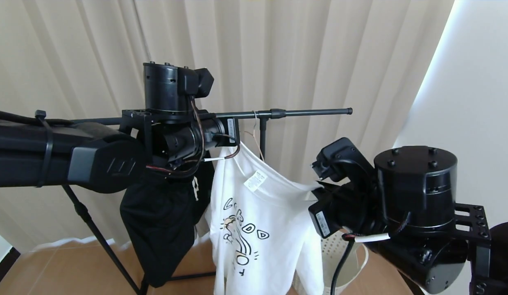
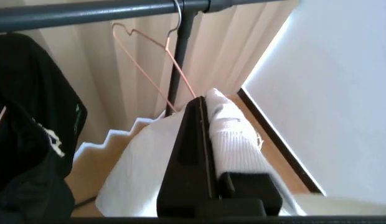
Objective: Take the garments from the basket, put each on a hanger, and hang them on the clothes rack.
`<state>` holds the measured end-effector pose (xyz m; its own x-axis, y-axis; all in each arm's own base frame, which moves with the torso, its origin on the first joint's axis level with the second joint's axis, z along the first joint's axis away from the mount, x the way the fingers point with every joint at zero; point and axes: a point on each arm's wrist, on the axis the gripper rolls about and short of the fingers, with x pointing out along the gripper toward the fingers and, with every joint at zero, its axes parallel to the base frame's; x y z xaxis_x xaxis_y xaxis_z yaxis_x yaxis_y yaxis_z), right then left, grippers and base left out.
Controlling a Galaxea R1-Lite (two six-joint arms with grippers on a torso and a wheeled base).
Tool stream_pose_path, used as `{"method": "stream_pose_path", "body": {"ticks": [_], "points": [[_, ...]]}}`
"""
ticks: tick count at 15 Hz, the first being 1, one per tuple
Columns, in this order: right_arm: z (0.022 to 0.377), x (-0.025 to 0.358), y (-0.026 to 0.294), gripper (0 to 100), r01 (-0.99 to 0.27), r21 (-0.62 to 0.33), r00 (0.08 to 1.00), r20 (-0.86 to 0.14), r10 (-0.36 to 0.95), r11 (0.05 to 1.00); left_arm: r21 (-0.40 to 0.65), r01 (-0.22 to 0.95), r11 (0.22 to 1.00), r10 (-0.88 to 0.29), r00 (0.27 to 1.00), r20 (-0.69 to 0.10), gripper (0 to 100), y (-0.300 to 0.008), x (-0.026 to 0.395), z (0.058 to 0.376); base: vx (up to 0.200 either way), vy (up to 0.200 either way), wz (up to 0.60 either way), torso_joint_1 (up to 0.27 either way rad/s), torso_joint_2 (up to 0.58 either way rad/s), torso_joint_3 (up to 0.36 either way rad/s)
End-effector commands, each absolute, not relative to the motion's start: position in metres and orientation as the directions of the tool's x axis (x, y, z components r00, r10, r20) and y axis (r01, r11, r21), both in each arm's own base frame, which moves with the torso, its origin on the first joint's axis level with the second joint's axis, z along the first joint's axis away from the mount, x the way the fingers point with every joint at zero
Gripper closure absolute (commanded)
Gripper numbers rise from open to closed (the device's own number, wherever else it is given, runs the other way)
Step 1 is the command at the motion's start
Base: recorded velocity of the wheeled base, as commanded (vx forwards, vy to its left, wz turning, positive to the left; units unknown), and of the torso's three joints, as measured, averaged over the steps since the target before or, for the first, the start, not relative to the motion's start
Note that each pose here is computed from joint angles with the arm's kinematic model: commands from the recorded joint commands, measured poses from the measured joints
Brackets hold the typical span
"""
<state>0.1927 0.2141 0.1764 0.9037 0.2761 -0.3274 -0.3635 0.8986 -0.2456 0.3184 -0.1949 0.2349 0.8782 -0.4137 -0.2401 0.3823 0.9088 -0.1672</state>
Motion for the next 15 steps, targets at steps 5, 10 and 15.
{"method": "stream_pose_path", "body": {"ticks": [5, 10, 15], "points": [[0.165, 0.166, 0.269, 100, -0.480, -0.096, 0.837, -0.348, 0.422, 0.872, -0.210, 0.501, 0.840, -0.537, 0.822, -0.190, 100, -0.197, 0.335, 0.245, 0.000, 0.000, 0.00, 0.000, 0.00, 0.000], [0.173, 0.164, 0.304, 100, -0.471, 0.121, 0.819, -0.308, 0.484, 0.874, -0.216, 0.514, 0.830, -0.552, 0.811, -0.193, 100, -0.198, 0.335, 0.244, 0.000, 0.000, 0.00, 0.000, 0.00, 0.000], [0.172, 0.174, 0.289, 100, -0.429, 0.058, 0.833, -0.362, 0.420, 0.901, -0.210, 0.493, 0.845, -0.531, 0.820, -0.214, 100, -0.190, 0.331, 0.248, 0.000, 0.000, 0.00, 0.000, 0.00, 0.000]]}}
